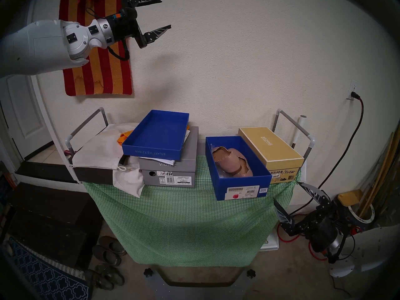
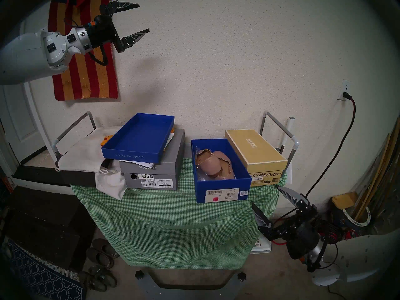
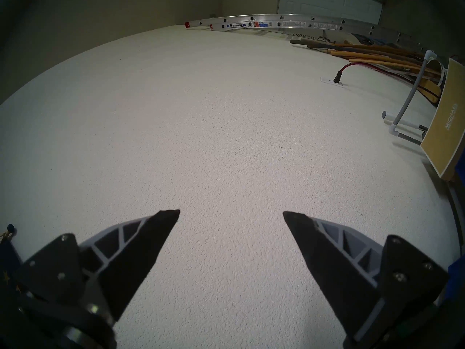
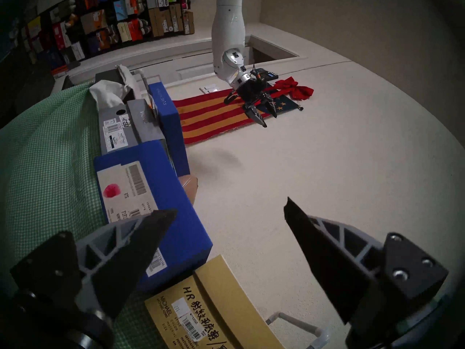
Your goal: Put shoes into shoe box
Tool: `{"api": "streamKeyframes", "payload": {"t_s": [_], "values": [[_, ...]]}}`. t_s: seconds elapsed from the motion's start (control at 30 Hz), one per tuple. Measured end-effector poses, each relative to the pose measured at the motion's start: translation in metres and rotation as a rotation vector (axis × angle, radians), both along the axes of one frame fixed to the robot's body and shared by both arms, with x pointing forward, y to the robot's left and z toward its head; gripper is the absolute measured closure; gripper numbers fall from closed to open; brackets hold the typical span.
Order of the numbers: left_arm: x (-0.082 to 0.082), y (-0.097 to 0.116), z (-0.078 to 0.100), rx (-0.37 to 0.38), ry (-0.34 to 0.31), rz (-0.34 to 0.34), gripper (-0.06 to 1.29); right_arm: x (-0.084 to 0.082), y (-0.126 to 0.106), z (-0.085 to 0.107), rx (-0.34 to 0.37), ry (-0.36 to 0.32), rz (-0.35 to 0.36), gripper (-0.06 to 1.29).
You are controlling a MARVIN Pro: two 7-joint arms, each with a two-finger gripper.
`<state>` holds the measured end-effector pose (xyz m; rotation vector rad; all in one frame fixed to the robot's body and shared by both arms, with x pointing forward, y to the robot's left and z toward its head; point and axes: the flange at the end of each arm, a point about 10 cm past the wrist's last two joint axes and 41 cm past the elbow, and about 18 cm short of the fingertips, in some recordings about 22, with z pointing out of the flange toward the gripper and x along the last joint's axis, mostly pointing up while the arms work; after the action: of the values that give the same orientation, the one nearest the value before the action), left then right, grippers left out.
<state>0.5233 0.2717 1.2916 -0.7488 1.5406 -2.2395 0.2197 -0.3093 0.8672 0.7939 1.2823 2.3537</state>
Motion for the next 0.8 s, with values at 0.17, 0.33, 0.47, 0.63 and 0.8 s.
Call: {"api": "streamKeyframes", "payload": {"t_s": [0.17,0.33,0.47,0.63,0.8], "values": [[0.000,0.000,0.000,-0.002,-0.005,0.003,0.06,-0.009,0.007,-0.001,0.020,0.024,0.021,0.01],[-0.001,0.000,0.000,-0.004,-0.011,0.007,0.06,-0.015,0.011,-0.002,0.049,0.056,0.007,0.01],[-0.001,0.000,0.000,-0.005,-0.017,0.010,0.06,-0.017,0.014,-0.002,0.068,0.077,-0.016,0.01],[-0.001,0.000,0.000,-0.006,-0.025,0.014,0.06,-0.018,0.028,0.004,0.073,0.111,-0.026,0.01],[-0.001,0.000,0.001,-0.007,-0.031,0.016,0.06,-0.016,0.045,0.009,0.042,0.154,-0.022,0.01]]}}
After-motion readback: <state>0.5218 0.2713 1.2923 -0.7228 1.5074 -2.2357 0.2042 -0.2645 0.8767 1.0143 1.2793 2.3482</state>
